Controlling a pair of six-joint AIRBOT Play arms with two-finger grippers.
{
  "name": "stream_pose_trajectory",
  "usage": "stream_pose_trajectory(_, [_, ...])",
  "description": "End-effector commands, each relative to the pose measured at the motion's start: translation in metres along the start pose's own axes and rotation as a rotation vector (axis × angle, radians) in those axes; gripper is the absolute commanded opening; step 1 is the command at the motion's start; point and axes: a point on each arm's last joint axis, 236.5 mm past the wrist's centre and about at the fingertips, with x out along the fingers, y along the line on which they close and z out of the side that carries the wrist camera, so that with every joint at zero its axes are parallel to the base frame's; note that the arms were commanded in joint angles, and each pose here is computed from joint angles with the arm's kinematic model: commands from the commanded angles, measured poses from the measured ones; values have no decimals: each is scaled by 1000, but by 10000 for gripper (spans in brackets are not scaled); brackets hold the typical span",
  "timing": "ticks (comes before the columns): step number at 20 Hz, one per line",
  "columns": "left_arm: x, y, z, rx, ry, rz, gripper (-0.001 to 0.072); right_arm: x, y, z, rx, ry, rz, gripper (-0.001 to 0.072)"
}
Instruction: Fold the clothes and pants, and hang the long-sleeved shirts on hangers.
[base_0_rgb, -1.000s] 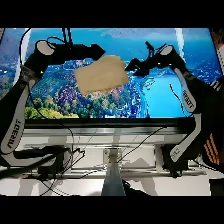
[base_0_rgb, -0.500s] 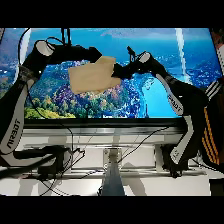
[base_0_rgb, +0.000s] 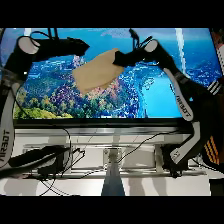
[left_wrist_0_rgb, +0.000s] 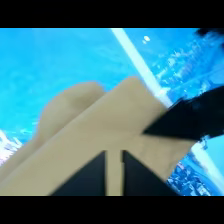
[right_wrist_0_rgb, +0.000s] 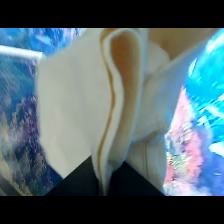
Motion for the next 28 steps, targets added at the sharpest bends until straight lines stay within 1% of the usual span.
stream_pose_trajectory(1, [-58, 8, 17, 77, -29, 72, 13, -105, 5, 44, -93, -163, -118, 7])
stream_pose_trajectory(4, [-98, 4, 27, 95, -62, 93, 14, -217, -6, 59, -80, -309, -280, 8])
stream_pose_trajectory(8, [-115, -2, 36, 113, -97, 106, 14, -368, -46, 34, 0, -454, -579, 8])
stream_pose_trajectory(13, [-114, -2, 36, 112, -97, 106, 14, -562, -97, -52, 267, -693, -1044, 8])
stream_pose_trajectory(15, [-114, -2, 36, 112, -97, 106, 14, -620, -102, -94, 384, -783, -1188, 8])
stream_pose_trajectory(17, [-114, -2, 36, 112, -97, 106, 14, -659, -110, -148, 551, -799, -1321, 8])
stream_pose_trajectory(19, [-114, -2, 36, 112, -97, 106, 14, -676, -119, -213, 785, -727, -1422, 8])
stream_pose_trajectory(20, [-114, -2, 36, 112, -97, 106, 14, -680, -122, -235, 875, -709, -1438, 8])
stream_pose_trajectory(22, [-114, -2, 36, 112, -97, 106, 14, -677, -126, -255, 1018, -754, -1396, 9])
stream_pose_trajectory(23, [-114, -2, 36, 112, -97, 106, 14, -677, -127, -255, 1032, -770, -1383, 20])
stream_pose_trajectory(24, [-114, -2, 36, 112, -97, 106, 14, -678, -126, -256, 1038, -775, -1384, 128])
stream_pose_trajectory(25, [-114, -2, 36, 112, -97, 106, 14, -678, -126, -256, 1040, -780, -1383, 307])
stream_pose_trajectory(26, [-114, -2, 36, 112, -97, 106, 14, -678, -127, -255, 1036, -784, -1380, 508])
stream_pose_trajectory(27, [-114, -2, 36, 112, -97, 106, 14, -679, -127, -253, 1031, -789, -1379, 672])
stream_pose_trajectory(28, [-114, -2, 36, 112, -97, 106, 14, -678, -127, -252, 1029, -791, -1375, 707])
